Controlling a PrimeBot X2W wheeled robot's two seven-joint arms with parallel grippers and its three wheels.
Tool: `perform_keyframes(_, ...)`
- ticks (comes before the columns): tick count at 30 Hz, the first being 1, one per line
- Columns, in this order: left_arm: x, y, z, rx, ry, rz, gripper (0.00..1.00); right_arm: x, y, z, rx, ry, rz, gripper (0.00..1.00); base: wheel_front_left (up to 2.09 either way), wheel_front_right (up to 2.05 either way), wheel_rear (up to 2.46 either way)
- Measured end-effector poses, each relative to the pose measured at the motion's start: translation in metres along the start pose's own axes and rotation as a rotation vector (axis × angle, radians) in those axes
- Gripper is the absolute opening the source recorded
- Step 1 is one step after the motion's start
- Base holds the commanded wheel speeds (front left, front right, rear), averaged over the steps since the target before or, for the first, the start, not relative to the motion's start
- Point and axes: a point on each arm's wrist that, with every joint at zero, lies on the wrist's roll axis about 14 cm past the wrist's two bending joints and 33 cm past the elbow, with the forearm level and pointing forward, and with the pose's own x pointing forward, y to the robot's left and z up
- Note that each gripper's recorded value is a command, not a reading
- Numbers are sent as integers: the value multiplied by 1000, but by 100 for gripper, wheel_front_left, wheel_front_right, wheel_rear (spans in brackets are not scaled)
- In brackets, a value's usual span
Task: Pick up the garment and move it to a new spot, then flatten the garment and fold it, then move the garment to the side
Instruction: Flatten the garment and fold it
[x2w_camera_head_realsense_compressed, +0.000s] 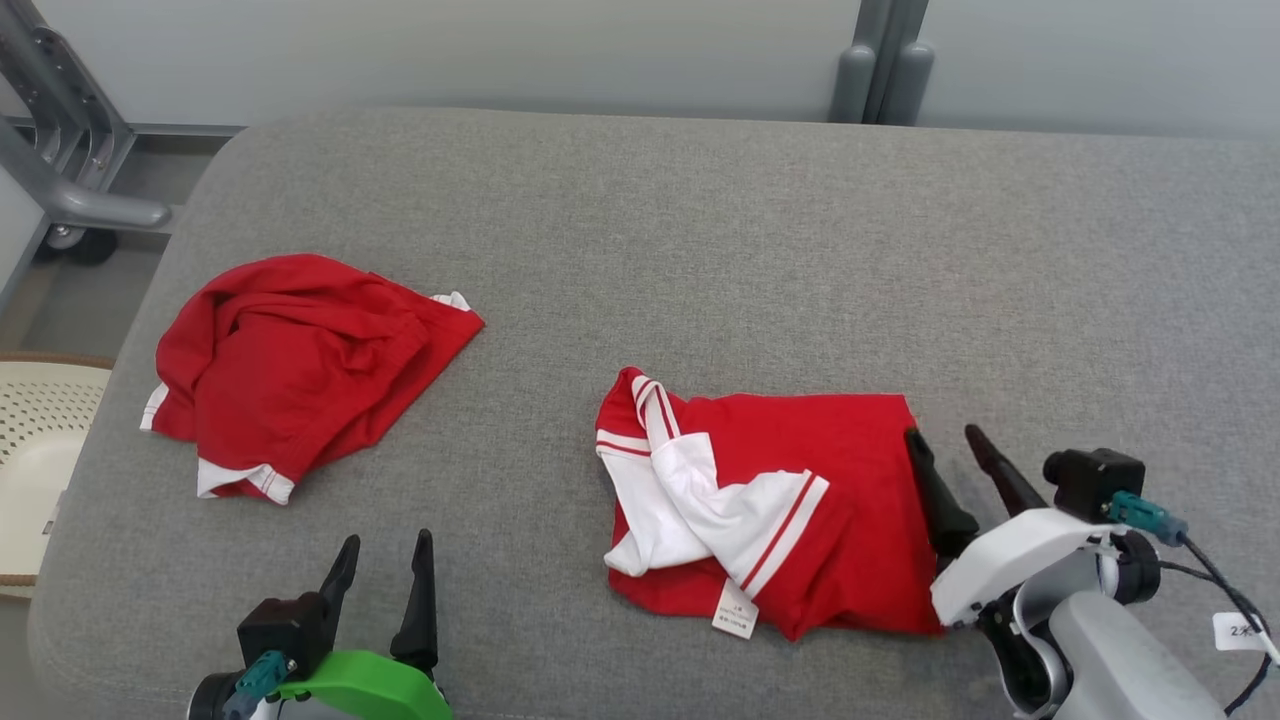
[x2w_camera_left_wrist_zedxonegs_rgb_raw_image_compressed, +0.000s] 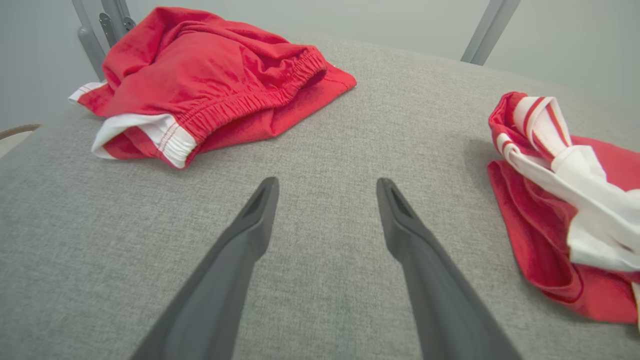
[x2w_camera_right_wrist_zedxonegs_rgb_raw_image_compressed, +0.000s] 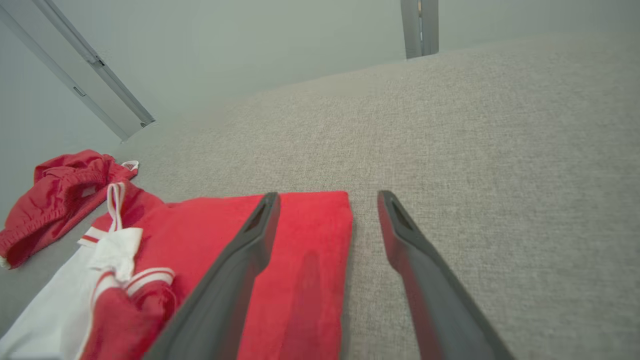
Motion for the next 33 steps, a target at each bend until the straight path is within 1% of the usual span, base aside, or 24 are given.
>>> perform_keyframes(2,1,-1,0,0,1,-3,100,-3,6,-11,0,28,12,100,0,0,0)
perform_keyframes(4,1,0,-1,0,3,-2,100,-3,21,-19,7,45,51,100,0,0,0)
perform_keyframes(6,0,1,-1,0,2,3,100,-2,41,-20,43,41,101,100,0,0,0)
perform_keyframes(9,-2,6,0,0,1,16,100,-5,57,-27,58,60,151,100,0,0,0)
perform_keyframes(12,-5,10,-2,-1,4,29,100,-18,70,-54,36,146,205,100,0,0,0)
perform_keyframes(14,-6,13,-2,-2,5,38,100,-21,85,-62,32,176,254,100,0,0,0)
perform_keyframes(15,-6,14,-2,-2,5,42,100,-23,93,-65,24,189,284,97,0,0,0)
perform_keyframes(16,-7,14,-2,-3,4,44,100,-25,102,-67,11,197,318,92,0,0,0)
perform_keyframes(17,-7,15,-1,-3,3,46,100,-25,110,-68,-7,202,352,97,0,0,0)
perform_keyframes(18,-7,15,-1,-3,2,47,100,-26,118,-68,-25,204,384,100,0,0,0)
perform_keyframes(21,-7,16,0,-5,-1,46,100,-29,140,-70,-70,213,472,100,0,0,0)
perform_keyframes(23,-8,16,0,-6,-3,47,100,-33,148,-75,-80,231,502,100,0,0,0)
perform_keyframes(26,-8,16,0,-6,-1,47,100,-36,154,-78,-82,248,527,100,0,0,0)
perform_keyframes(28,-8,16,0,-7,-2,46,100,-30,153,-70,-64,228,517,100,0,0,0)
perform_keyframes(29,-8,16,0,-7,-2,46,100,-23,147,-61,-58,205,496,100,0,0,0)
perform_keyframes(32,-7,16,1,-7,-6,45,100,-3,111,-32,-58,124,383,100,0,0,0)
perform_keyframes(33,-6,15,1,-7,-6,42,100,4,80,-21,-77,94,294,100,0,0,0)
